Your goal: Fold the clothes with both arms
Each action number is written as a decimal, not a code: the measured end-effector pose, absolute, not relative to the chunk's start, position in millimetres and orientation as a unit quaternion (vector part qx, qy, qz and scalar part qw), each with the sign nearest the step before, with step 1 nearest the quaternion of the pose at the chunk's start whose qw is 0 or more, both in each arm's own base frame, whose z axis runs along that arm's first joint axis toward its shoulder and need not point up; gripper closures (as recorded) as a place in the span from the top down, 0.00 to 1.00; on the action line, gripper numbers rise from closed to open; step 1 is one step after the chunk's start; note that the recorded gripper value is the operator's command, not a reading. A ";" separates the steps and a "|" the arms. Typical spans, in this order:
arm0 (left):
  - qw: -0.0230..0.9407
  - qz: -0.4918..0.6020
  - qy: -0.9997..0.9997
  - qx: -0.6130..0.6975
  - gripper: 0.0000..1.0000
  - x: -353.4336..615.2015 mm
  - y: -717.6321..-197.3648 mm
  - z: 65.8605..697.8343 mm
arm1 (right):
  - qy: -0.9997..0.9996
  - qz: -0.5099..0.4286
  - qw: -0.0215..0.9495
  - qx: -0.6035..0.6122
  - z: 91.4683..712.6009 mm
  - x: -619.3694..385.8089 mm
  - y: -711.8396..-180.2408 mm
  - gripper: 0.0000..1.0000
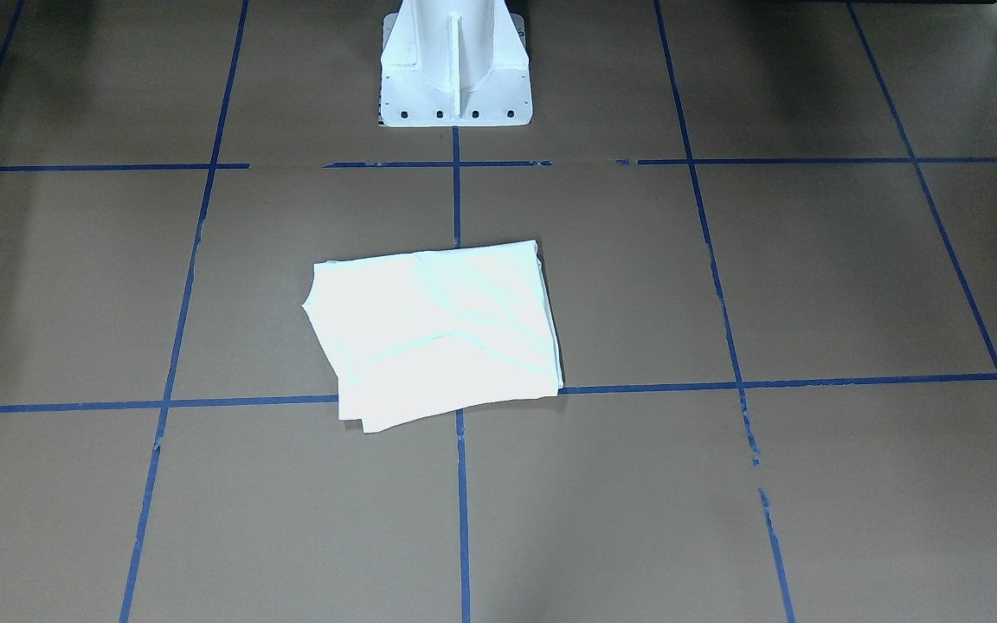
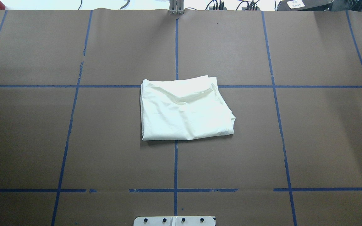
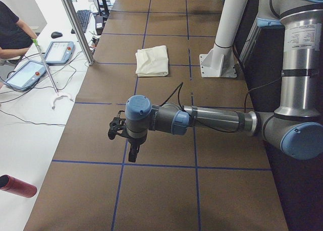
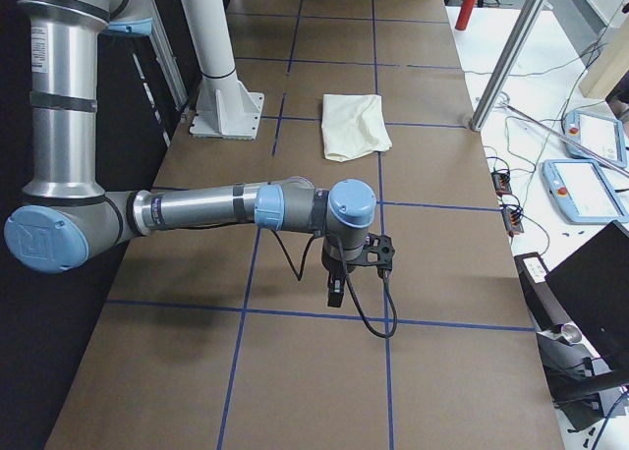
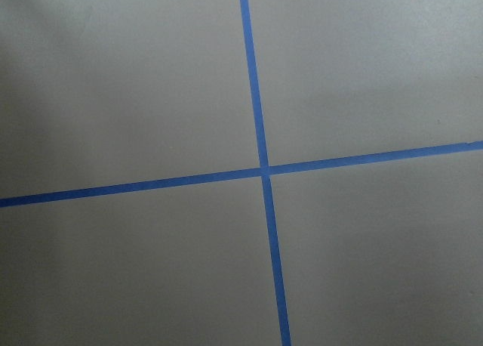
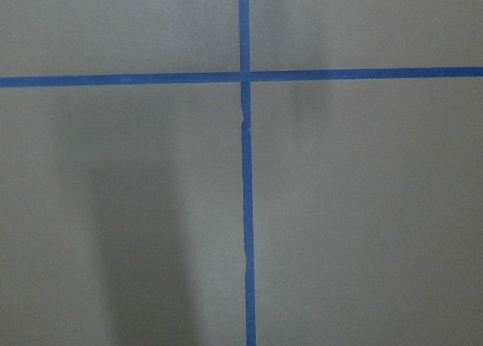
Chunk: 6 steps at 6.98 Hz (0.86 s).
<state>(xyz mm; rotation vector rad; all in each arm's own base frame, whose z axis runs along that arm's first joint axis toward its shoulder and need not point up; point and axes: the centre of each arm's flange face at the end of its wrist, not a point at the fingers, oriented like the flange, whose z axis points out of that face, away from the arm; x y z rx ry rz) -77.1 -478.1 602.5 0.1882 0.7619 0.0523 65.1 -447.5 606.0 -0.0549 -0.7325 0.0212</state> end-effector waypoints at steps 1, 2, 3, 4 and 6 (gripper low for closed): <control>0.926 0.019 0.370 0.075 1.00 -77.2 -473.0 611.7 | -0.359 0.010 0.933 -0.027 606.1 65.0 -447.6 1.00; 0.928 0.010 0.370 0.048 1.00 -77.1 -465.4 622.7 | -0.359 0.010 0.933 -0.028 607.1 65.0 -447.5 1.00; 0.928 0.001 0.371 0.022 1.00 -77.1 -459.0 629.3 | -0.360 0.009 0.933 -0.029 608.7 64.9 -447.1 1.00; 0.928 -0.006 0.371 0.004 1.00 -76.9 -454.3 634.9 | -0.360 0.009 0.932 -0.030 609.7 64.8 -446.9 1.00; 0.927 -0.011 0.374 -0.012 1.00 -76.2 -445.9 645.0 | -0.361 0.009 0.932 -0.031 610.9 64.7 -445.9 1.00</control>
